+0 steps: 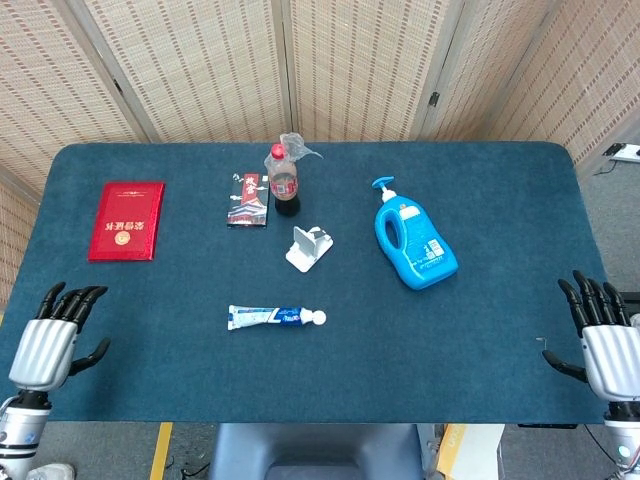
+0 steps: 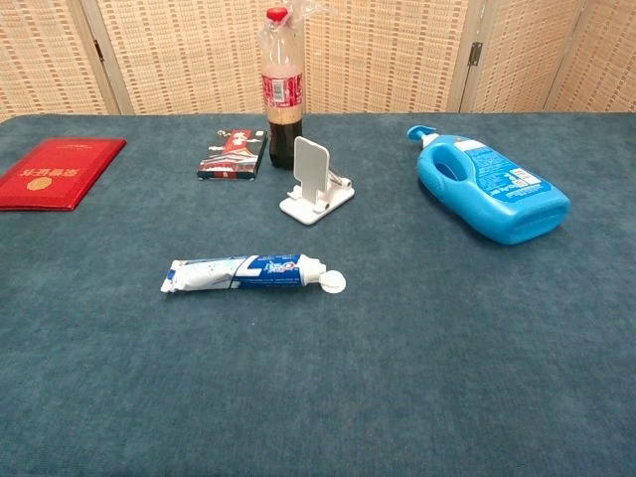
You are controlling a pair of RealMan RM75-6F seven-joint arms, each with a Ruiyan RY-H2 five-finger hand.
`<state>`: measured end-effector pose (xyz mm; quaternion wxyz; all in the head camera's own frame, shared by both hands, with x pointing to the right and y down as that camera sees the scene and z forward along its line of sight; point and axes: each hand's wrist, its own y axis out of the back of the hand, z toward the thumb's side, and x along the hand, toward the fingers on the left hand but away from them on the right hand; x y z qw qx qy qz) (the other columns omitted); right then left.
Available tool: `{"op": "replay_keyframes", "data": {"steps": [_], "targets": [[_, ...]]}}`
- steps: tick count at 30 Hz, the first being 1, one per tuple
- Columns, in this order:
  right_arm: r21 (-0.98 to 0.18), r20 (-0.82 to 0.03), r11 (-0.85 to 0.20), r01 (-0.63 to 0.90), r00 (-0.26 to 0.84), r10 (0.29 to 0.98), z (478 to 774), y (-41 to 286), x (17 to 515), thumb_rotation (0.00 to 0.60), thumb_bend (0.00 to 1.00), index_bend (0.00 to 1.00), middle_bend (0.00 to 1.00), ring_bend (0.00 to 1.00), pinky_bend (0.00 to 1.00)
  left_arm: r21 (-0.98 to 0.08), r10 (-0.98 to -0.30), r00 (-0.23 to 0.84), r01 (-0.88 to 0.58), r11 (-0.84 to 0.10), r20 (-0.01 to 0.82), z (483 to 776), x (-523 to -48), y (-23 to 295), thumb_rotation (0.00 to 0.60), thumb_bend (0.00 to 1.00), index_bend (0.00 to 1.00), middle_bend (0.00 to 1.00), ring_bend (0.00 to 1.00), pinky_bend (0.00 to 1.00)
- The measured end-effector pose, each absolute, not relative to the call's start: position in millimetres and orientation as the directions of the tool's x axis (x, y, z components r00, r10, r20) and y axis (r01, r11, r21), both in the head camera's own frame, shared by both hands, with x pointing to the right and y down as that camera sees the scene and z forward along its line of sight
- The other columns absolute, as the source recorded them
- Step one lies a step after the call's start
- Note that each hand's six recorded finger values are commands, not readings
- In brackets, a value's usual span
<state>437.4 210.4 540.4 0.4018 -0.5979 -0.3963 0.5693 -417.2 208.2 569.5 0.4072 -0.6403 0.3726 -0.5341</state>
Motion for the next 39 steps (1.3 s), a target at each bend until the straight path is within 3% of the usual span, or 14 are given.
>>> {"op": "replay_keyframes", "data": {"steps": [10,19,39], "targets": [[-0.936,-0.351,-0.352,0.014,0.037,0.936,534,209,438,0.6,0.0,0.0,0.0,0.0,0.0,-0.882,-0.845,0.353,-0.097,-0.461,0.402,592,-344,181,0.6,0.29,0.18,0.23,0.24,0.15],[-0.935,-0.354,-0.354,0.018,0.025,0.935,532,211,442,0.6,0.0,0.0,0.0,0.0,0.0,-0.833,-0.753,0.459,-0.049,-0.552,0.472,627,-278,179,0.6,0.29,0.17,0.23,0.25,0.16],[-0.936,-0.35,-0.35,0.028,0.01,0.937,532,211,447,0.6,0.0,0.0,0.0,0.0,0.0,-0.794,-0.695,0.474,0.015,-0.607,0.541,687,-201,173,0.6,0.29,0.25,0.3,0.32,0.16]]}}
